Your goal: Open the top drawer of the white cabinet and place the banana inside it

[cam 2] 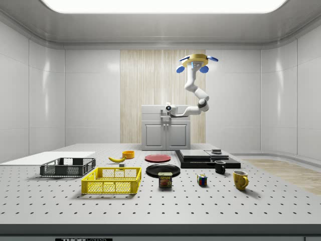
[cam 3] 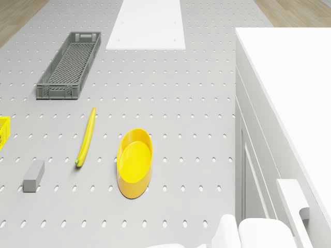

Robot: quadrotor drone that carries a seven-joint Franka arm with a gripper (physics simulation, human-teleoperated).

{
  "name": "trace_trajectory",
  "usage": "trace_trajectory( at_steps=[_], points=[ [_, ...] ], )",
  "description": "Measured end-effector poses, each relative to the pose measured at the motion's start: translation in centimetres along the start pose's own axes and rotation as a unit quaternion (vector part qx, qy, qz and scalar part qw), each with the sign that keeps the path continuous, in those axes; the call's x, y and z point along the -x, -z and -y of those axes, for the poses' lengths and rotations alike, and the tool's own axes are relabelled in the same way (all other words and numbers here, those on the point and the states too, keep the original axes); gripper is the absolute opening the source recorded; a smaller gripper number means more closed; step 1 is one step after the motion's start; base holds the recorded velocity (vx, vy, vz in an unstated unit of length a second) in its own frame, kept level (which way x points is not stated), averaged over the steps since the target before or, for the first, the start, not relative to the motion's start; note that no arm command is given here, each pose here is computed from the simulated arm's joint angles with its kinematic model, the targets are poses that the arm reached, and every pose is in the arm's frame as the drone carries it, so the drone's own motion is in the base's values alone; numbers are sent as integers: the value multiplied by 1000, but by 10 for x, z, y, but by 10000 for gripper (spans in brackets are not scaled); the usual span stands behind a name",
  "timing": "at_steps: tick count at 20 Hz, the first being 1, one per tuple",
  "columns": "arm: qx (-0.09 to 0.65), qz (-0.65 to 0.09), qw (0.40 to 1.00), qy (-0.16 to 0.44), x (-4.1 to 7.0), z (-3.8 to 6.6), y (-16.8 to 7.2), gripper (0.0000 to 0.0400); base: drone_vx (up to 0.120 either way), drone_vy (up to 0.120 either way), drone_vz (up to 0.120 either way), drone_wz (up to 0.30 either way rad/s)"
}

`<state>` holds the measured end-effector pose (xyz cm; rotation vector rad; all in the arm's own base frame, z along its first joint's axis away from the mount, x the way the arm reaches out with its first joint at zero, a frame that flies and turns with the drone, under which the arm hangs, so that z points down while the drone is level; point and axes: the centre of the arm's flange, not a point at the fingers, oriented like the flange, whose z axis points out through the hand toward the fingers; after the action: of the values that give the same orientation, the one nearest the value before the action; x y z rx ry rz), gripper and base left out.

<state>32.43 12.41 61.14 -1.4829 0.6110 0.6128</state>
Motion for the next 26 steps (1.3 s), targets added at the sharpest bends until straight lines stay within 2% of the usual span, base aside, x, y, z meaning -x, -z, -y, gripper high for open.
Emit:
trace_trajectory(
  at_steps=[10,17,26],
  points=[
    [0,0,1000,0,0,0,-8,400,0,0,0,0],
    [0,0,1000,0,-6,6,-11,400,0,0,0,0],
    [0,0,1000,0,-8,8,-19,400,0,0,0,0]
  ],
)
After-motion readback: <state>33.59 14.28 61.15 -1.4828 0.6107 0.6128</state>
